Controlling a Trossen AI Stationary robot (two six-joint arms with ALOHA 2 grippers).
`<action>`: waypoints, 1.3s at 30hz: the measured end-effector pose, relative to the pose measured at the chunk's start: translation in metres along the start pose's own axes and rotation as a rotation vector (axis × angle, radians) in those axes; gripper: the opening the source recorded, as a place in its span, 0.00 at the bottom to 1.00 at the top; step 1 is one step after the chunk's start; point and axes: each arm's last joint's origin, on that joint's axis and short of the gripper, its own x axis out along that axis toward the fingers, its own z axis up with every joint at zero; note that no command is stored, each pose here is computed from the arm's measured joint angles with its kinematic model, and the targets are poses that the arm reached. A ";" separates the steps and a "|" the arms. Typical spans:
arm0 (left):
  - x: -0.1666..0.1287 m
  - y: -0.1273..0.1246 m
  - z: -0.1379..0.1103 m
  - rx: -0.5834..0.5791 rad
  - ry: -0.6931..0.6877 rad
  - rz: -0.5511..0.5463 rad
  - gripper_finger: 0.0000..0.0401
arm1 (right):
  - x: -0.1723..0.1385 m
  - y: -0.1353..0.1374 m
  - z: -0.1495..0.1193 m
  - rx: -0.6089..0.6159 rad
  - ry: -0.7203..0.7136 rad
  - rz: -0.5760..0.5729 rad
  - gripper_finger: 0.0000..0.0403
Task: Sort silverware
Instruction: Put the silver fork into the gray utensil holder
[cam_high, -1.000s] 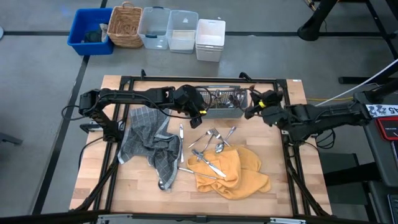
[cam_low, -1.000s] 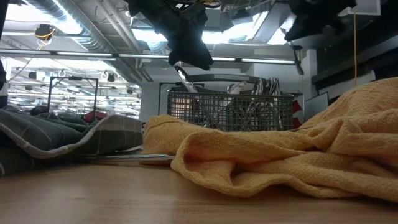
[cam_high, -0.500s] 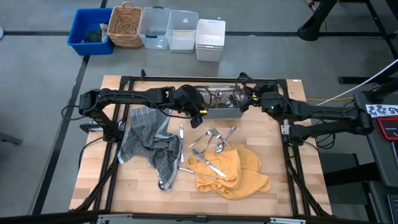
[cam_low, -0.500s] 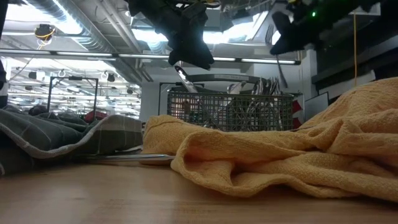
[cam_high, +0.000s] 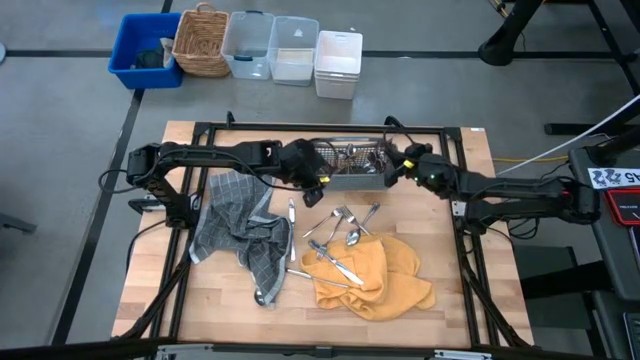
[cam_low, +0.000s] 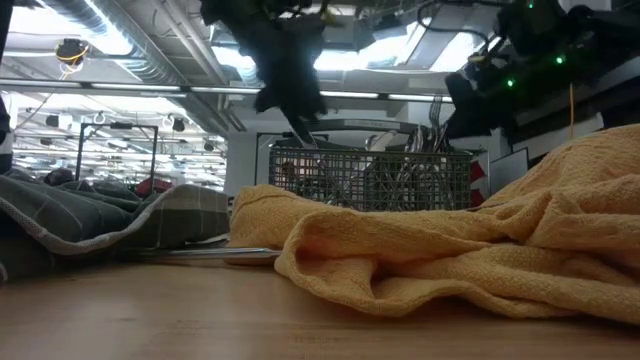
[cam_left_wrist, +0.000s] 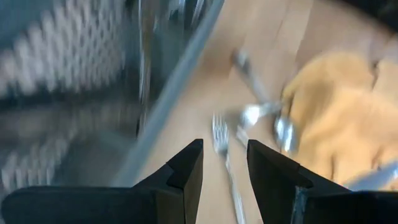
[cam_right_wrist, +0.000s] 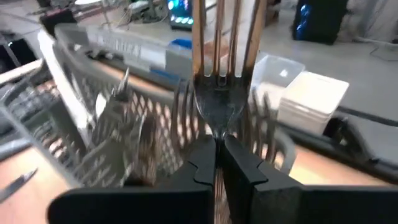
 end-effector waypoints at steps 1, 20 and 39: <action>0.000 0.001 -0.004 -0.026 0.049 0.005 0.28 | 0.000 -0.001 -0.003 -0.001 0.010 0.004 0.04; 0.008 -0.030 -0.055 -0.381 0.302 0.027 0.28 | 0.000 -0.003 -0.014 -0.020 0.045 -0.005 0.11; 0.021 -0.084 -0.059 0.011 0.133 -0.208 0.28 | 0.000 -0.003 -0.013 -0.018 0.041 -0.004 0.34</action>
